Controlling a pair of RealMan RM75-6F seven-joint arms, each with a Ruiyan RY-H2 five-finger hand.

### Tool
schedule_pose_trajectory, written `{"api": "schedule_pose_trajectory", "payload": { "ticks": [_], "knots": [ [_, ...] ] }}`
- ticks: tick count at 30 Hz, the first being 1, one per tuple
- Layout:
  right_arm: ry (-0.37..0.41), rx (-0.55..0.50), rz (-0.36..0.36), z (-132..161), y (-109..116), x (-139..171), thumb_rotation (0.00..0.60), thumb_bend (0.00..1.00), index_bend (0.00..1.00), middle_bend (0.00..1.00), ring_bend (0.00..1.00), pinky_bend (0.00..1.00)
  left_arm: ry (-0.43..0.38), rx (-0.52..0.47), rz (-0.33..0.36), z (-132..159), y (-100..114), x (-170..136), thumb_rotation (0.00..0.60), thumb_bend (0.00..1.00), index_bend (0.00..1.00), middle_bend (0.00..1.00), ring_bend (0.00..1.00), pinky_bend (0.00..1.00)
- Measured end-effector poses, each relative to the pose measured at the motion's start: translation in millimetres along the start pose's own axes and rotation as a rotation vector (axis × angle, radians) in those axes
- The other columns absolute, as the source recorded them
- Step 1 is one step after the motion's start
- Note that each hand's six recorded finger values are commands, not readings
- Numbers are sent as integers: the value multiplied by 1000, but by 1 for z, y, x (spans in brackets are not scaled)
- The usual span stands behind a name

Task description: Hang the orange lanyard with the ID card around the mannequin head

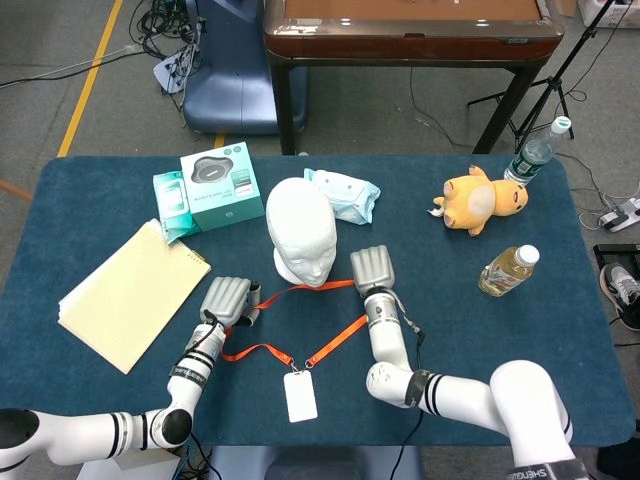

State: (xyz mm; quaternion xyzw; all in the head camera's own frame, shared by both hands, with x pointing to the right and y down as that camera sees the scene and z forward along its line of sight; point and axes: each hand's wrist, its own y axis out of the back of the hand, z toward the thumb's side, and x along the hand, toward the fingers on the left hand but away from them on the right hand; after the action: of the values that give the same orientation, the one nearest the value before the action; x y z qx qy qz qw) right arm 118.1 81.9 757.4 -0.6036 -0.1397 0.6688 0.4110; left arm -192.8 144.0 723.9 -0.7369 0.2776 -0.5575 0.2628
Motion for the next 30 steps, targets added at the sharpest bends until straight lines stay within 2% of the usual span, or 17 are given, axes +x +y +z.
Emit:
{"api": "schedule_pose_trajectory", "payload": {
  "ticks": [6, 10, 30],
  "knots": [
    [-10, 6, 8, 0, -1, -4, 600, 270, 612, 945, 807, 800, 3, -2, -2, -2, -1, 1, 600, 361, 618, 1000, 1000, 998],
    [-15, 5, 16, 1, -2, -6, 600, 321, 612, 944, 807, 809, 5, -1, -2, -3, -1, 1, 600, 361, 618, 1000, 1000, 998],
    [-28, 21, 47, 3, -5, -10, 600, 408, 612, 937, 807, 809, 12, 1, -6, -7, -2, 0, 600, 361, 617, 1000, 1000, 998]
  ]
}}
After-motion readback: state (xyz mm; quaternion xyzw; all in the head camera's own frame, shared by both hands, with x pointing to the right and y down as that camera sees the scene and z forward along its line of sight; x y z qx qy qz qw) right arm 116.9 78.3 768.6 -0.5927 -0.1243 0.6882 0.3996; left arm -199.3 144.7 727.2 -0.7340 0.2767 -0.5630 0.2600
